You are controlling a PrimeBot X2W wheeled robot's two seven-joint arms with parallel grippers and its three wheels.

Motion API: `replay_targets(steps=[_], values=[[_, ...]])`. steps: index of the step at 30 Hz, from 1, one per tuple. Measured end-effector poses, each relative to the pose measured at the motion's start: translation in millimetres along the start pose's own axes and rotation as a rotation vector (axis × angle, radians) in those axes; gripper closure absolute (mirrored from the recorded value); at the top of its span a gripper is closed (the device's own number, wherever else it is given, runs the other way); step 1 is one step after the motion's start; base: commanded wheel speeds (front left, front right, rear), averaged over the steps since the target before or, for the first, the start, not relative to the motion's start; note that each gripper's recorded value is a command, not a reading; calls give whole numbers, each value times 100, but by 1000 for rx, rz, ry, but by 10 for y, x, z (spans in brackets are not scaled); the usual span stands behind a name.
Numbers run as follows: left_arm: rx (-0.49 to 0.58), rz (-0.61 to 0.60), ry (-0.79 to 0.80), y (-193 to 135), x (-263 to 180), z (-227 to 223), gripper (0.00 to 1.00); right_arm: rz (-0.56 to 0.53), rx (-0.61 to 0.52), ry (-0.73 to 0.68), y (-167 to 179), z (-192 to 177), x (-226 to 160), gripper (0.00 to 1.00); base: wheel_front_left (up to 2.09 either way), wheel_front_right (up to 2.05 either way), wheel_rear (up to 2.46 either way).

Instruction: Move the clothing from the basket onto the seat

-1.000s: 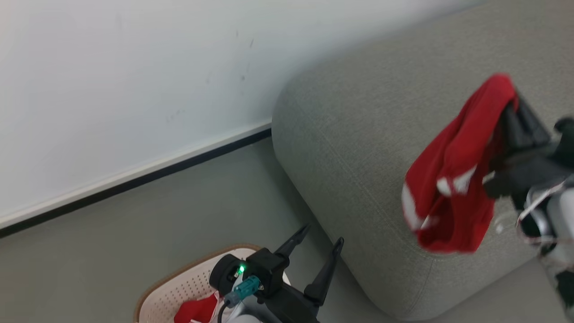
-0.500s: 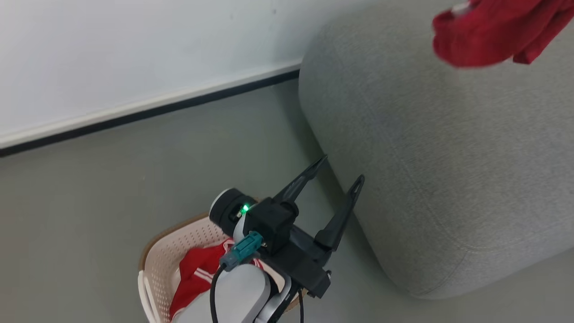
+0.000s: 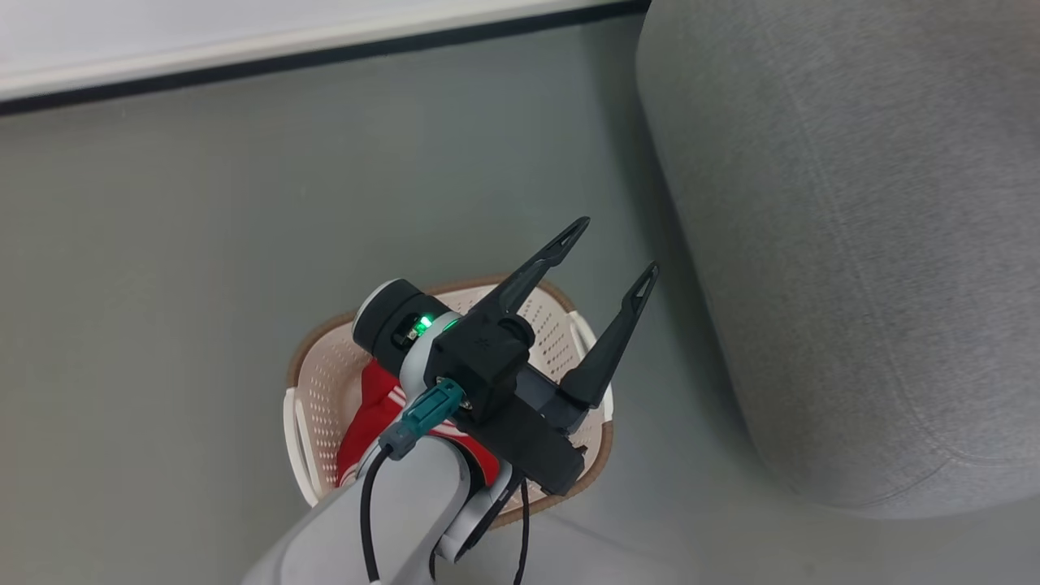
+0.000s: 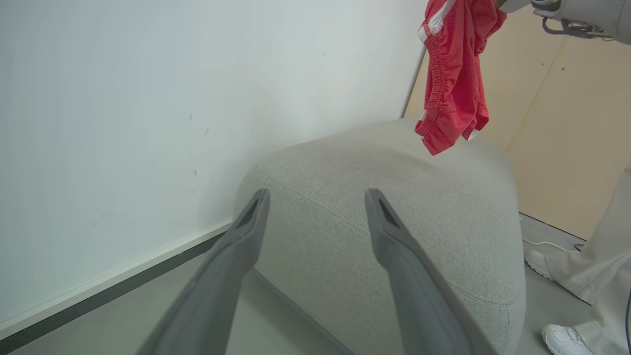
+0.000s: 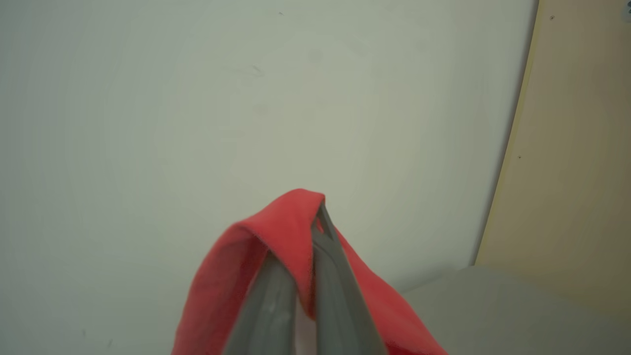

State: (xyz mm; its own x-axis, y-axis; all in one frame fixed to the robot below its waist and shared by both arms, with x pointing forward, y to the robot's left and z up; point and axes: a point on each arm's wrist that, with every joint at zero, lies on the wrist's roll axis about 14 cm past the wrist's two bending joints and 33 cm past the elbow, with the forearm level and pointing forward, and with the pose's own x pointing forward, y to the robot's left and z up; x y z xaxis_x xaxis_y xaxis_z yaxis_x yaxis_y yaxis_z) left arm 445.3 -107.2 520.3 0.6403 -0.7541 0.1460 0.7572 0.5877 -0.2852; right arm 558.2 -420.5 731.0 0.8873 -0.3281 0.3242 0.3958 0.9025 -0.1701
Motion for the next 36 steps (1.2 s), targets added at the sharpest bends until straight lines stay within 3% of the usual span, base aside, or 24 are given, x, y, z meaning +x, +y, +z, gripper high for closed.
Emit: replay_targets(steps=[12, 26, 36], values=[[8, 89, 114, 557, -127, -471, 0, 19, 17, 92, 549, -840, 284, 100, 0, 0, 0], [-30, 69, 162, 553, -70, -714, 0, -5, -31, 435, 462, -2144, -407, 100, 0, 0, 0], [-31, 68, 171, 536, -64, -728, 0, 30, -25, 524, 614, -2418, -658, 100, 0, 0, 0]])
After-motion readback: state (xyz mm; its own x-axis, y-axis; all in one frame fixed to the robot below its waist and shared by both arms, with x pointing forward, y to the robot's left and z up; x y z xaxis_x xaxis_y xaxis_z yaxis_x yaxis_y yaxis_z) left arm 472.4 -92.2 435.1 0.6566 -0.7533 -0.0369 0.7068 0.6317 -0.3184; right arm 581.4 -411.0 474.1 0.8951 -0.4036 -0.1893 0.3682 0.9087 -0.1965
